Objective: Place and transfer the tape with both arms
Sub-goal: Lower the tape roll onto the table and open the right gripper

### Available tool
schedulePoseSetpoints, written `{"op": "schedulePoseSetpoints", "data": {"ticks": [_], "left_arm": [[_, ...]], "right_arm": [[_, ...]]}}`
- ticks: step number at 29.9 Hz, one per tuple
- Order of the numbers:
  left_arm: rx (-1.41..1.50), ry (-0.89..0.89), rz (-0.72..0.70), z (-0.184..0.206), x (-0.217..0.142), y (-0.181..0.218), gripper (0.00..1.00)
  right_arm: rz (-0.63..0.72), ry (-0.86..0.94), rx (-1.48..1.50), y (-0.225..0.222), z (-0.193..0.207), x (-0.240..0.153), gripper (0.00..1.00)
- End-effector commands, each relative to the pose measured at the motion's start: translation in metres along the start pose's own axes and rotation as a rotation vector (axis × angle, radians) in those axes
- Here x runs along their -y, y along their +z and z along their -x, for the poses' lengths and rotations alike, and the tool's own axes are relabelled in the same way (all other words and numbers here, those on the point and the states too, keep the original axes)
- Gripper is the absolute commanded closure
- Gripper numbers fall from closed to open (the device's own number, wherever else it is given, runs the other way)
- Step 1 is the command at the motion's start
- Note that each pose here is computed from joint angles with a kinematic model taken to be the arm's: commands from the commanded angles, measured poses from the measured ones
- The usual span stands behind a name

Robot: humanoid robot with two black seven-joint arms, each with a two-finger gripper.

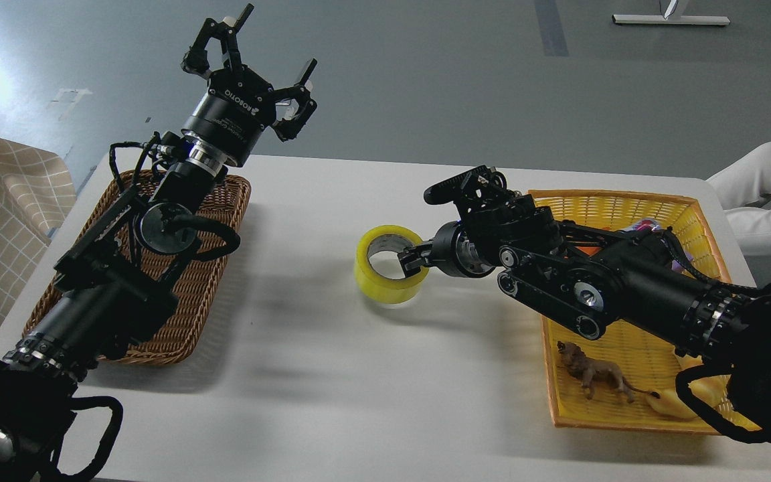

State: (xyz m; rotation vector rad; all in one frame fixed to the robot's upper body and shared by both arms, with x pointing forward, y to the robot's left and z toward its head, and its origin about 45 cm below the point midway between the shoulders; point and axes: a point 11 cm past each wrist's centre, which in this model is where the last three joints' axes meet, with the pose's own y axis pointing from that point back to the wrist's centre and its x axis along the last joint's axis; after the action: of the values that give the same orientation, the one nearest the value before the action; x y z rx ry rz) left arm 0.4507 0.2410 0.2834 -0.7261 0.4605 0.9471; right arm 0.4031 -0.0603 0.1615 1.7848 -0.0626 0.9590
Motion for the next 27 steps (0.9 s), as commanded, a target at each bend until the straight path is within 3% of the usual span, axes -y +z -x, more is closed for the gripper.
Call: {"op": "schedulePoseSetpoints", "data": {"ticks": [1,12,17,20,23,24,27], "left_arm": [[0.0,-0.001,0.0,0.0,0.0,0.0,0.02],[0.0,-0.001,0.0,0.0,0.0,0.0,0.02],[-0.001,-0.001,0.0,0.0,0.0,0.0,0.02],[-0.001,-0.001,0.0,0.0,0.0,0.0,0.02],[-0.001,-0.003,0.001,0.001,0.001,0.0,0.02],[0.001,-0.003,0.001,0.001,0.001,0.001,0.02],[0.0,-0.004,0.001,0.001,0.002,0.0,0.02]], "right_arm": [[0.0,-0.004,0.0,0.0,0.002,0.001,1.0],[0.003,-0.033,-0.009,0.0,0.015,0.005,0.97],[0.003,-0.032,-0.008,0.0,0.015,0.005,0.88],[0.003,-0.032,-0.008,0.0,0.015,0.005,0.73],[0.003,-0.031,-0.008,0.0,0.014,0.005,0.69],[0.002,-0.032,-0.007,0.0,0.015,0.005,0.6],[0.001,-0.032,-0.004,0.0,0.015,0.005,0.59]]}}
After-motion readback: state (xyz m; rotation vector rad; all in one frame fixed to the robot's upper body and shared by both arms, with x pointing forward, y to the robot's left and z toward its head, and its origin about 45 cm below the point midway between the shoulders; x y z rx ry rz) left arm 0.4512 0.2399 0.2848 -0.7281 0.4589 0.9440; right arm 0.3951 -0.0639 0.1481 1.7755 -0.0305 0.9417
